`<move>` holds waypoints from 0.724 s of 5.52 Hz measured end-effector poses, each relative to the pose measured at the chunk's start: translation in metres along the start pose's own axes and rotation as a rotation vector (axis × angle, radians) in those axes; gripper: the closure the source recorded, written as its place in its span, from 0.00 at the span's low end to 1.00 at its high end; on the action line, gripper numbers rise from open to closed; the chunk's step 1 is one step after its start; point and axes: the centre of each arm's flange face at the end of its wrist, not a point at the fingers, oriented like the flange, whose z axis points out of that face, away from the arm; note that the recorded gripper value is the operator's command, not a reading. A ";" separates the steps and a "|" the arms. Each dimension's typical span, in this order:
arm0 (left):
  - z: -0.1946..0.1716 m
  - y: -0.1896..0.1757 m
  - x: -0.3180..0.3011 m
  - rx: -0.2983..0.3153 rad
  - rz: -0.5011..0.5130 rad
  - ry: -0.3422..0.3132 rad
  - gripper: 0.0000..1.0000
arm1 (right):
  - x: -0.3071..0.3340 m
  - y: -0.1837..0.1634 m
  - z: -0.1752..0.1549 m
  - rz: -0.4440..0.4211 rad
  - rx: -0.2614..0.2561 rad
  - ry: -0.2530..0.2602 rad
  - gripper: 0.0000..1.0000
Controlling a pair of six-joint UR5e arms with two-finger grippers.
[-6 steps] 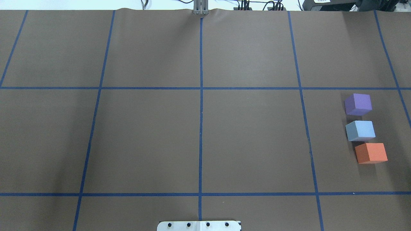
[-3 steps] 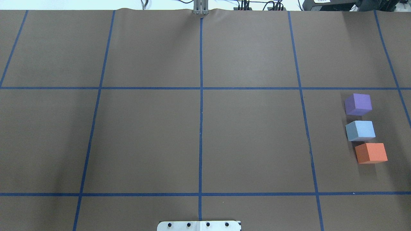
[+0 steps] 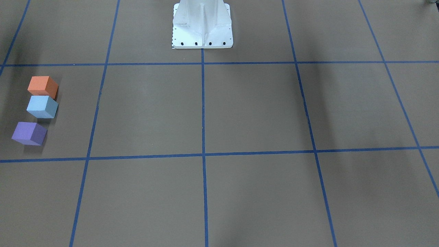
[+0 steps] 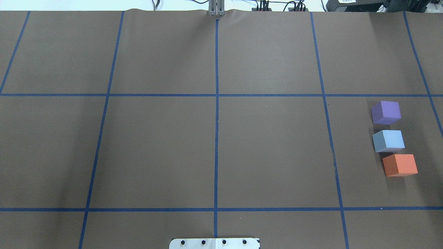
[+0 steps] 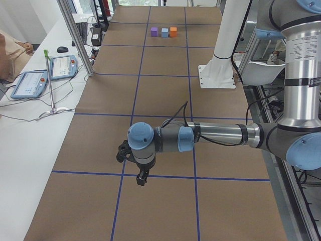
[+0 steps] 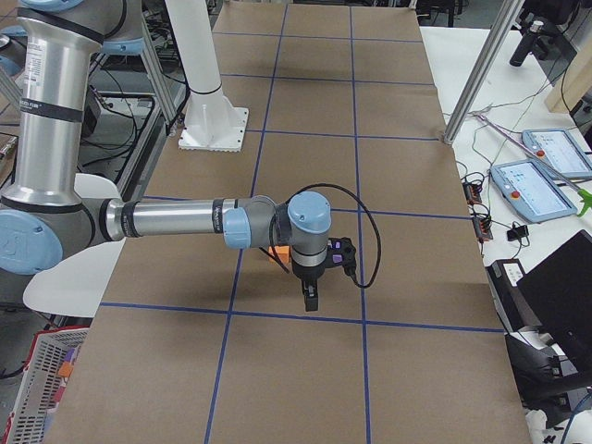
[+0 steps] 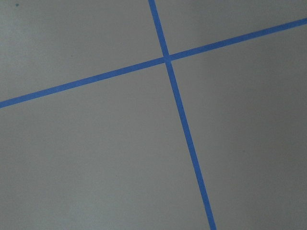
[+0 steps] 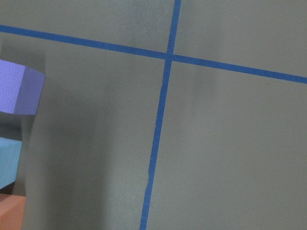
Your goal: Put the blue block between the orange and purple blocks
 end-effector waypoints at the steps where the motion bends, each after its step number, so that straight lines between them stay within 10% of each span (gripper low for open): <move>1: -0.001 0.000 0.001 0.001 0.002 -0.001 0.00 | -0.001 -0.001 -0.001 -0.001 0.002 -0.001 0.00; 4: -0.002 -0.002 0.001 0.015 0.017 -0.006 0.00 | -0.001 -0.002 -0.001 -0.004 0.005 -0.001 0.00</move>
